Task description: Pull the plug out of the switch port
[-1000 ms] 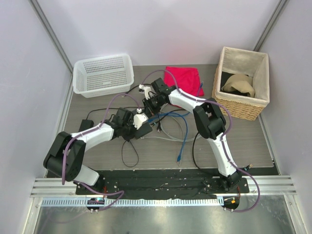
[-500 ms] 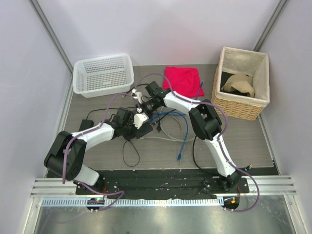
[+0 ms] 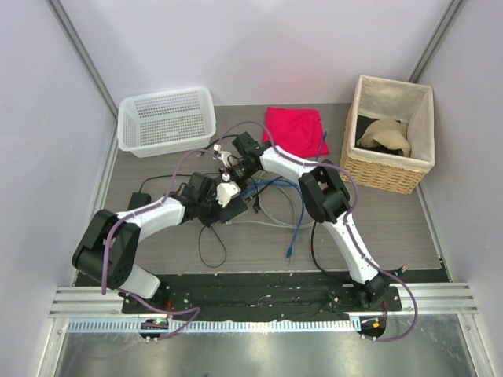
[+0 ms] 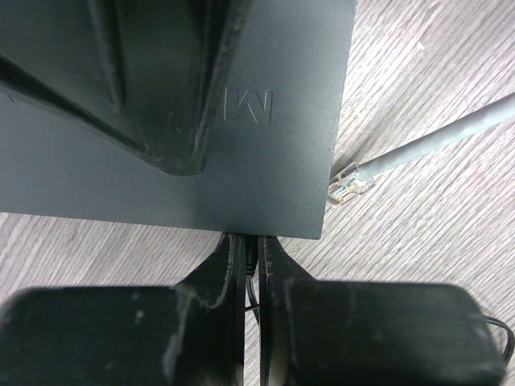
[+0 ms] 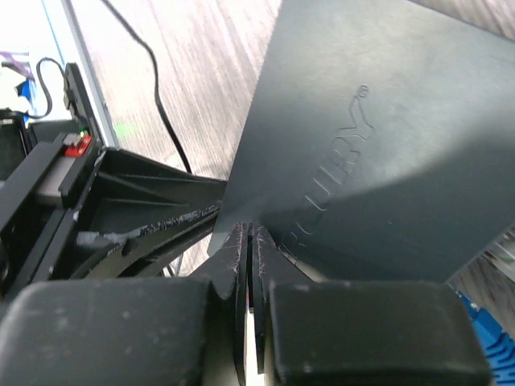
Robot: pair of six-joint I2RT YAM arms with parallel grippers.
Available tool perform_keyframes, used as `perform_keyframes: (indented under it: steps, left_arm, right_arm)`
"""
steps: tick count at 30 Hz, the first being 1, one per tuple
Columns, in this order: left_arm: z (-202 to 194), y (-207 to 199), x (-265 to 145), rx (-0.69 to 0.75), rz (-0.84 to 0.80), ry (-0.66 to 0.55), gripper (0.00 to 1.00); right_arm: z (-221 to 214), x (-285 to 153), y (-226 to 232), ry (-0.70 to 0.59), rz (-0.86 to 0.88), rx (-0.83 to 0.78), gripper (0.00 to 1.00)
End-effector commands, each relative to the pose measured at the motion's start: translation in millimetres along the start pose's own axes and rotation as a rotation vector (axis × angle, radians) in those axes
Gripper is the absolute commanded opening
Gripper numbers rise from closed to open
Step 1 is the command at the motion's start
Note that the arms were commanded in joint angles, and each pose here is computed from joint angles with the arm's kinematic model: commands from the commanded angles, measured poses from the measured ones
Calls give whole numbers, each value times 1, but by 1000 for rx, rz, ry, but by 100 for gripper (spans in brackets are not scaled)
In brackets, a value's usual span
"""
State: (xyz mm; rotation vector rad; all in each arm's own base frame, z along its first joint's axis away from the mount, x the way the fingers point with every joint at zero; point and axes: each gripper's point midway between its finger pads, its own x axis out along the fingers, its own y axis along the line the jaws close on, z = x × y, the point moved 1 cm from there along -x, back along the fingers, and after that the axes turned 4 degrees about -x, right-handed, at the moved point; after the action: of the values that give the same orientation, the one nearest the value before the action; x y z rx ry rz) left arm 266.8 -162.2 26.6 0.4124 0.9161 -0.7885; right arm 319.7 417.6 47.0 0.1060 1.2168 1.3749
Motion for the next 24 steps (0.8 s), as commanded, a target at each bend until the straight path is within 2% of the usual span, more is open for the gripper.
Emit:
perform_keyframes:
  steps: [1, 3, 5, 6, 7, 8, 9, 12, 14, 15, 19, 22, 24]
  left_arm:
    - [18, 8, 4, 73, 29, -52, 0]
    - [16, 25, 3, 85, 124, -32, 4]
    - [26, 35, 2, 62, 151, -38, 0]
    - [27, 27, 2, 78, 70, -27, 0]
    - [11, 13, -1, 44, -35, 45, 0]
    - [25, -3, -4, 3, -189, -6, 0]
    - [17, -17, -9, -57, -287, 36, 0]
    - [20, -37, -16, -161, -430, 53, 0]
    - [6, -38, -17, -182, -405, 76, 0]
    - [10, -35, -21, -158, -369, 36, 0]
    - [-5, -34, -30, -123, -319, 20, 0]
    - [-1, -38, -34, -116, -382, 3, 0]
    - [1, -38, -35, -159, -460, 26, 0]
  right_arm:
    - [-39, 7, -73, 96, -328, 124, 1]
    - [-44, 10, -77, 106, -339, 138, 1]
    - [-48, 11, -82, 117, -358, 145, 1]
    - [-49, 12, -84, 119, -361, 140, 1]
    - [-51, 12, -85, 125, -366, 138, 1]
    - [-53, 12, -89, 136, -393, 123, 1]
    - [-57, 14, -90, 146, -396, 118, 1]
    - [-67, 15, -96, 175, -409, 103, 1]
    - [-74, 14, -100, 193, -418, 91, 1]
    - [-80, 14, -103, 207, -428, 92, 1]
    - [-87, 17, -105, 228, -430, 93, 1]
    - [-88, 21, -104, 235, -419, 95, 1]
    - [-88, 22, -104, 235, -418, 96, 1]
